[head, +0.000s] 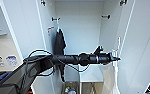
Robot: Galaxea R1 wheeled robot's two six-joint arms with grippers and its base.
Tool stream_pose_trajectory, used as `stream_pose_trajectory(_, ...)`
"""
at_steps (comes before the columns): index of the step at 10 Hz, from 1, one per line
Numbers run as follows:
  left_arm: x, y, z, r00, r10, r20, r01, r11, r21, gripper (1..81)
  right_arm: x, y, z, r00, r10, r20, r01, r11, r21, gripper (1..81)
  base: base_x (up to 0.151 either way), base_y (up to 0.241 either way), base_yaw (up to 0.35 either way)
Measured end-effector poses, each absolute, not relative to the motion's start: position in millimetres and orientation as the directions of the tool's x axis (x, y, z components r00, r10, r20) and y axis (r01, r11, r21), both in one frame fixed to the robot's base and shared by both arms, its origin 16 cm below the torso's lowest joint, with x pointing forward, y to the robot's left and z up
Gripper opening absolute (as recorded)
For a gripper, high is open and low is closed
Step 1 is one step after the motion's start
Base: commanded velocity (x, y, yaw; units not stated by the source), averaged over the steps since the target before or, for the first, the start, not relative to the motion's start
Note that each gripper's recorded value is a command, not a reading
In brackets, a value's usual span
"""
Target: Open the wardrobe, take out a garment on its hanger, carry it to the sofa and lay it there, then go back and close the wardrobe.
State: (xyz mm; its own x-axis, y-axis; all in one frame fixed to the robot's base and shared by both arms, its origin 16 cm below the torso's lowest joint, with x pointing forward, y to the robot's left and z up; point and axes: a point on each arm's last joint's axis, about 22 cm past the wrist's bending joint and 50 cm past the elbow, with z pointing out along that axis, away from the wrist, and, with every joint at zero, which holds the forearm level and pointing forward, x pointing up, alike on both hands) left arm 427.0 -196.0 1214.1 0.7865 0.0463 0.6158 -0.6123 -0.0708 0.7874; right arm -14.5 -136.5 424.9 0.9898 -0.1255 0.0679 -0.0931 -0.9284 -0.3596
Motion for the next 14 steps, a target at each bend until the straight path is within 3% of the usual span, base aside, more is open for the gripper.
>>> stream_pose_trajectory(9,415,-199,1201,0.793,0.034,0.609,-0.607,-0.057,0.793,1.0,-16,-137,425,0.990,-0.126,0.068,-0.093,-0.929,-0.359,81.1,-0.122,0.000,0.000)
stream_pose_trajectory(14,416,-189,1196,0.789,0.035,0.614,-0.611,-0.064,0.789,1.0,-18,-137,425,0.990,-0.126,0.067,-0.094,-0.928,-0.359,81.1,0.000,0.000,0.000)
